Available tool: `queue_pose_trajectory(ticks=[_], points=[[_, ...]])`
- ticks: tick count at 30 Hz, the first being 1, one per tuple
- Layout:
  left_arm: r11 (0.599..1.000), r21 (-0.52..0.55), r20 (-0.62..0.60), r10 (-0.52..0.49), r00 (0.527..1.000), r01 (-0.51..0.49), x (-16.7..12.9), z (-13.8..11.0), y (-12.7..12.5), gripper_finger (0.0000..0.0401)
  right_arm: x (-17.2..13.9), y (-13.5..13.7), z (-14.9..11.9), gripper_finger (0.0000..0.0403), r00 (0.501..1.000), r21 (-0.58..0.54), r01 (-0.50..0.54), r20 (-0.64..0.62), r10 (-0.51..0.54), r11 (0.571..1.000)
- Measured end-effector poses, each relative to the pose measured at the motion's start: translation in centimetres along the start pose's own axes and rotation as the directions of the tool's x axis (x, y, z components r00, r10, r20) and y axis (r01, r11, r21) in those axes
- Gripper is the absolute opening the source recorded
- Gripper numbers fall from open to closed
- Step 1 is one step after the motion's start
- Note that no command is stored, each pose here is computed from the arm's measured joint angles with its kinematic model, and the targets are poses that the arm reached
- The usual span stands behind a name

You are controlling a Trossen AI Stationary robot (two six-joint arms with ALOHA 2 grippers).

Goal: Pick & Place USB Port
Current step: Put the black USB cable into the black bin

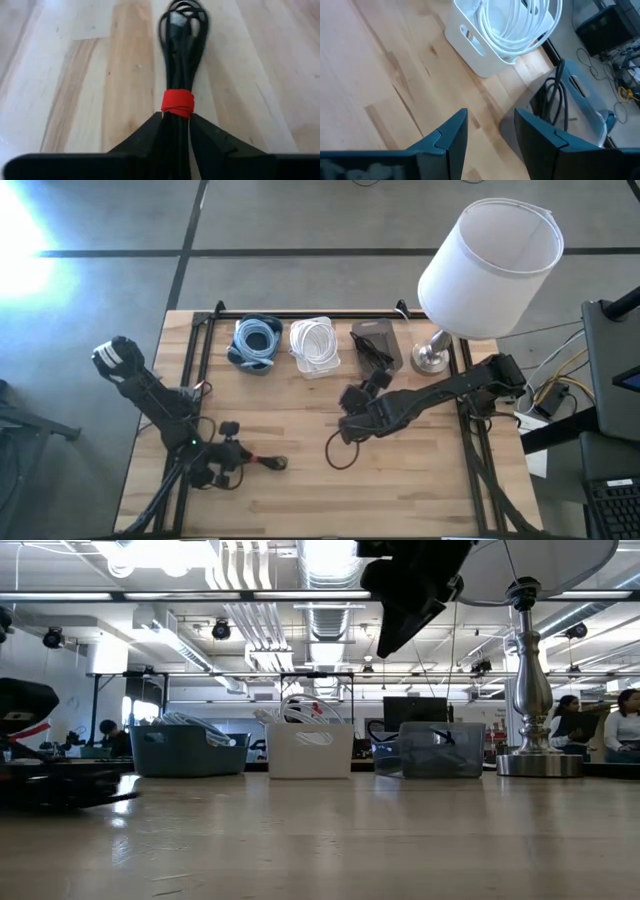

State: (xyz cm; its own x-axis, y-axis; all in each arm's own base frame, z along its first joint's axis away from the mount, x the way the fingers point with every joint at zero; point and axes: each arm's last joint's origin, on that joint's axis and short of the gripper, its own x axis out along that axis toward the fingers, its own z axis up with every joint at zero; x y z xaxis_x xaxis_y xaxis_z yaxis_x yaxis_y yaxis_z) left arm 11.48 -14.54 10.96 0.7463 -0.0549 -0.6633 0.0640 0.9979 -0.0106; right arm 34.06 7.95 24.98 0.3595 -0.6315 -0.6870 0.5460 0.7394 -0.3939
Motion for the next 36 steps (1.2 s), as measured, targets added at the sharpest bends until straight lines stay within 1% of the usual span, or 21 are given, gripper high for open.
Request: queue_pose_trajectory(ticks=[6, 7, 11, 12, 14, 16, 19, 21, 23, 25, 27, 31, 36], points=[[0.999, -0.043, 0.007, 0.026, 1.0, -0.025, 0.4, 0.5, 0.4, 0.0029, 0.0, 0.5, 0.7, 0.0151, 0.998, 0.066, -0.045, 0.054, 0.041, 0.997], [0.998, -0.051, 0.011, 0.033, 0.999, -0.032, 0.4, 0.7, 0.4, 0.0023, 0.0, 0.6, 0.8, 0.0149, 0.997, 0.074, -0.054, 0.065, 0.049, 0.996], [0.993, -0.073, 0.058, 0.092, 0.994, -0.088, 0.7, 1.8, 0.6, 0.0023, -0.1, 1.1, 1.5, 0.0146, 0.988, 0.05, -0.102, 0.118, 0.096, 0.994], [0.991, -0.077, 0.07, 0.111, 0.991, -0.105, 0.8, 2.1, 0.7, 0.0023, -0.2, 1.2, 1.8, 0.0145, 0.984, 0.045, -0.13, 0.128, 0.124, 0.99], [0.987, -0.089, 0.088, 0.143, 0.986, -0.135, 1.0, 2.7, 0.9, 0.0024, -0.3, 1.7, 2.2, 0.0143, 0.967, 0.021, -0.22, 0.137, 0.215, 0.975], [0.982, -0.096, 0.107, 0.173, 0.979, -0.163, 1.2, 3.3, 1.1, 0.0026, -0.5, 2.3, 2.7, 0.0144, 0.929, -0.015, -0.337, 0.156, 0.335, 0.941], [0.973, -0.093, 0.143, 0.222, 0.964, -0.211, 1.3, 4.3, 1.3, 0.0027, -0.5, 3.6, 3.4, 0.0145, 0.833, -0.106, -0.501, 0.209, 0.512, 0.859], [0.965, -0.081, 0.171, 0.261, 0.95, -0.251, 1.3, 4.9, 1.4, 0.0027, -0.2, 4.7, 3.7, 0.0145, 0.76, -0.167, -0.576, 0.251, 0.599, 0.8], [0.955, -0.077, 0.196, 0.296, 0.935, -0.287, 1.3, 5.4, 1.4, 0.0028, 0.2, 5.7, 3.9, 0.0143, 0.695, -0.209, -0.625, 0.29, 0.658, 0.753], [0.948, -0.085, 0.217, 0.318, 0.923, -0.307, 1.2, 5.9, 1.3, 0.0028, 0.5, 6.5, 4.1, 0.0141, 0.653, -0.241, -0.648, 0.312, 0.69, 0.722], [0.942, -0.092, 0.23, 0.336, 0.913, -0.323, 1.2, 6.0, 1.3, 0.0028, 0.9, 7.0, 4.1, 0.0139, 0.636, -0.273, -0.647, 0.322, 0.701, 0.712], [0.936, -0.112, 0.251, 0.351, 0.902, -0.333, 1.1, 6.4, 1.3, 0.0029, 1.7, 8.0, 4.2, 0.0144, 0.64, -0.327, -0.62, 0.314, 0.701, 0.713], [0.926, -0.14, 0.277, 0.375, 0.885, -0.349, 1.1, 6.6, 1.3, 0.0029, 3.3, 9.9, 4.0, 0.0166, 0.661, -0.394, -0.58, 0.284, 0.695, 0.713]])
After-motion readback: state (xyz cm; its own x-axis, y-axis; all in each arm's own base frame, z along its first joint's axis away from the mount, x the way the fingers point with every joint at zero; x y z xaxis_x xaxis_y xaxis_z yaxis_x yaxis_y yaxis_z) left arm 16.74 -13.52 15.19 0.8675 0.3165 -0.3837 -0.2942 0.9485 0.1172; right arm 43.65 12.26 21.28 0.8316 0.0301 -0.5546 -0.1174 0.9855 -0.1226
